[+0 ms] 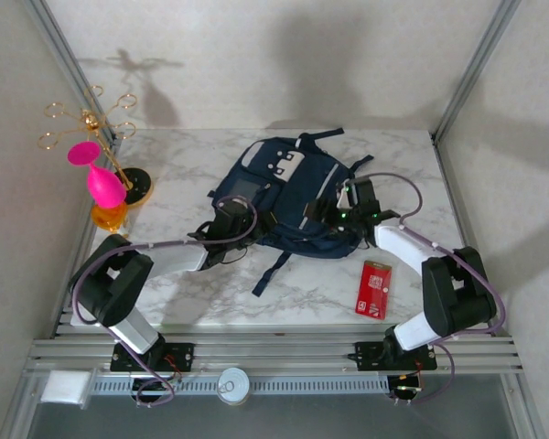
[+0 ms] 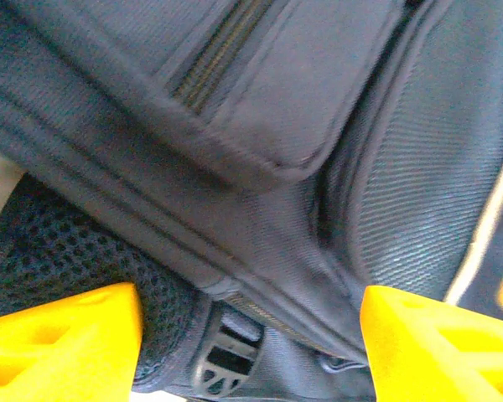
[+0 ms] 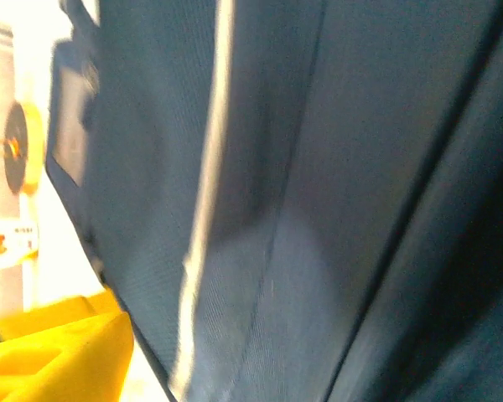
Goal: Pack the student bag
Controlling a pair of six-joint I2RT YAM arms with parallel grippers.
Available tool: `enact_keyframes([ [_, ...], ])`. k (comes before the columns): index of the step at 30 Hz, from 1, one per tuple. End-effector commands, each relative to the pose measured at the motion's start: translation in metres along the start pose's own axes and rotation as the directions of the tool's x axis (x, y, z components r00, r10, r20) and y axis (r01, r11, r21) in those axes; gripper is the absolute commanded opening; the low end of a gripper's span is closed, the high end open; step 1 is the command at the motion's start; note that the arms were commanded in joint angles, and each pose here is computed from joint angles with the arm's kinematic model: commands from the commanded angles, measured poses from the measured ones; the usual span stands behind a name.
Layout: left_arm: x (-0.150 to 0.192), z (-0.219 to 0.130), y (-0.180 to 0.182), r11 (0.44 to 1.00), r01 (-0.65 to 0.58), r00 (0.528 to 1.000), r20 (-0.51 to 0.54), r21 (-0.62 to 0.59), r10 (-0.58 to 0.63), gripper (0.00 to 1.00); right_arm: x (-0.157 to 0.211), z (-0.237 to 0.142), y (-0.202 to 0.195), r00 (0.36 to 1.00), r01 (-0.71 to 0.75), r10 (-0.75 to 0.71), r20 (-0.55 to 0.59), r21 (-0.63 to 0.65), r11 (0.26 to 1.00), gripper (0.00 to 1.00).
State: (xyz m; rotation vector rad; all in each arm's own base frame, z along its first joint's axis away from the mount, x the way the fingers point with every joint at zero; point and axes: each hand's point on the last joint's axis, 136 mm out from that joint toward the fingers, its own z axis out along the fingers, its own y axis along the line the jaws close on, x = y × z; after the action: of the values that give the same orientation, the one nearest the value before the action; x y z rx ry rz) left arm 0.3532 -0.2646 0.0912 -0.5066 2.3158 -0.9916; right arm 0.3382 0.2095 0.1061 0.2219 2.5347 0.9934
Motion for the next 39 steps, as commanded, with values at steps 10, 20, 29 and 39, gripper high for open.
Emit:
enact_keyframes([
  [10,-0.018,-0.029,-0.016,0.958,0.267,0.958,0.083,0.105,-0.276,0.66,-0.033,-0.044,0.091,0.999,0.035,-0.026,0.03,-0.338,0.941,0.49],
  [20,-0.017,-0.012,-0.029,0.877,0.431,0.891,0.052,0.214,-0.45,0.57,-0.032,-0.041,0.092,1.0,-0.01,0.017,0.016,-0.379,0.925,0.38],
  [29,-0.022,0.01,-0.034,0.866,0.46,0.87,0.096,0.195,-0.484,0.27,-0.025,-0.033,0.068,1.0,0.006,0.003,0.031,-0.294,0.956,0.41],
  [39,-0.03,0.01,-0.051,0.856,0.46,0.866,0.094,0.236,-0.491,0.0,-0.025,-0.092,-0.009,0.974,0.025,-0.077,0.213,0.237,0.971,0.7],
])
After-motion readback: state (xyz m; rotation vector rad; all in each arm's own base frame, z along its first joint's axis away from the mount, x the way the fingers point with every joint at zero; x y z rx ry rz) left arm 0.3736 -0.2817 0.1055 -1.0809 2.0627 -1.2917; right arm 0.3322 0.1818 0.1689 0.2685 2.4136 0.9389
